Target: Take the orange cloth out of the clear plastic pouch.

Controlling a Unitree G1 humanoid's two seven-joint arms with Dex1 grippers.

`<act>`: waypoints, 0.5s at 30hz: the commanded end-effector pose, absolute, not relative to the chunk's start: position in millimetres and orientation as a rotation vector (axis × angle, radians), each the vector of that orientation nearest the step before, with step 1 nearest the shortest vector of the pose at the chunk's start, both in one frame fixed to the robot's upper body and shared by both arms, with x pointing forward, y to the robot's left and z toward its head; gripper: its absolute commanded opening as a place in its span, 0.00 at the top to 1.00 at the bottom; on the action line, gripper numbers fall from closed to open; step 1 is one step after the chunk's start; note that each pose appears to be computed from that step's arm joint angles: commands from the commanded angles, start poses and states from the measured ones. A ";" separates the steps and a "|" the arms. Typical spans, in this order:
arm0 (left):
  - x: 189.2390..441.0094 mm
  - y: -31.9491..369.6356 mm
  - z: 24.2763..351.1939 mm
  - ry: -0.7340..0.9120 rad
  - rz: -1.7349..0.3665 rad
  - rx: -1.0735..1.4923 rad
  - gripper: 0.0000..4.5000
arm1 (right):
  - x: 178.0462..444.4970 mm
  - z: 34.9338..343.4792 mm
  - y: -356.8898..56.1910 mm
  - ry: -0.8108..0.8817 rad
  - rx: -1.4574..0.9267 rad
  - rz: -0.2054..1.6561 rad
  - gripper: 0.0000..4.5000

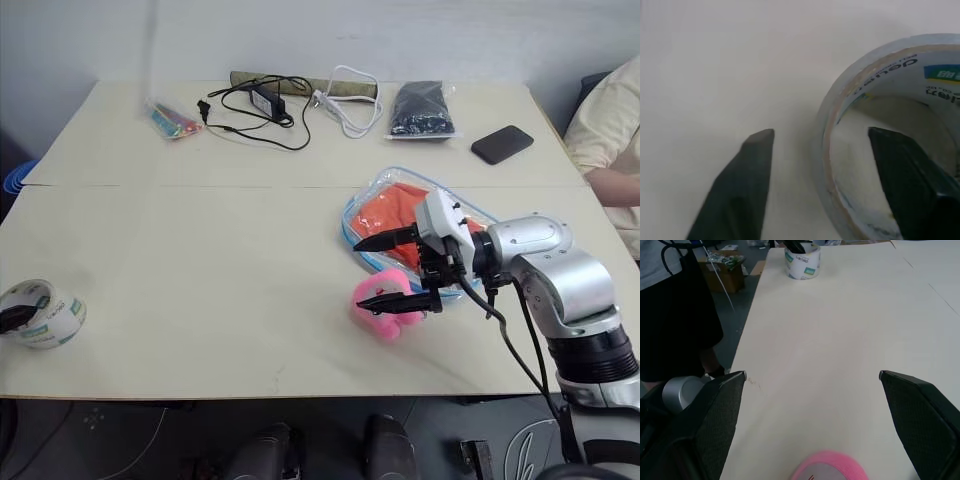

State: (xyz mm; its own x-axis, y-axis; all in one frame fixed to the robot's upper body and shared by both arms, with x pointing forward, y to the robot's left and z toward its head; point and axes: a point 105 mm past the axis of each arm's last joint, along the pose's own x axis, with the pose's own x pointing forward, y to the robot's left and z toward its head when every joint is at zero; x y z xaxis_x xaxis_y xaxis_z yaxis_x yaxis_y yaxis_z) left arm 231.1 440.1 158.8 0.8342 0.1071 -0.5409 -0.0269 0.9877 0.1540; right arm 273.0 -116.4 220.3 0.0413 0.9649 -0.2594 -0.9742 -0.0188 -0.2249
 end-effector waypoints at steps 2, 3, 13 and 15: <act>228.7 429.5 222.9 0.437 0.022 0.203 0.01 | 273.4 228.9 -127.7 -0.004 -0.415 1.464 0.00; 228.6 422.9 232.4 0.414 -0.015 0.203 0.01 | 274.0 228.4 -129.5 -0.004 -0.414 1.449 0.00; 214.2 255.9 279.7 0.294 -0.915 0.409 0.01 | 300.6 221.5 -138.6 0.027 -0.455 1.198 0.00; 218.6 232.1 263.1 0.334 -1.033 0.557 0.01 | 295.1 222.6 -137.4 0.034 -0.443 1.224 0.00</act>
State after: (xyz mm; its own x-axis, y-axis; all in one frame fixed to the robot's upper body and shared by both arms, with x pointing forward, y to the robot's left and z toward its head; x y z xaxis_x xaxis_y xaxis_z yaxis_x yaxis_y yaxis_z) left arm 219.7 249.9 270.0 0.5547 -0.6979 -0.4530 0.8284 0.5139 0.2226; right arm 302.0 -141.6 210.1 0.3670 0.8862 -0.2827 -0.9159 0.2912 -0.2765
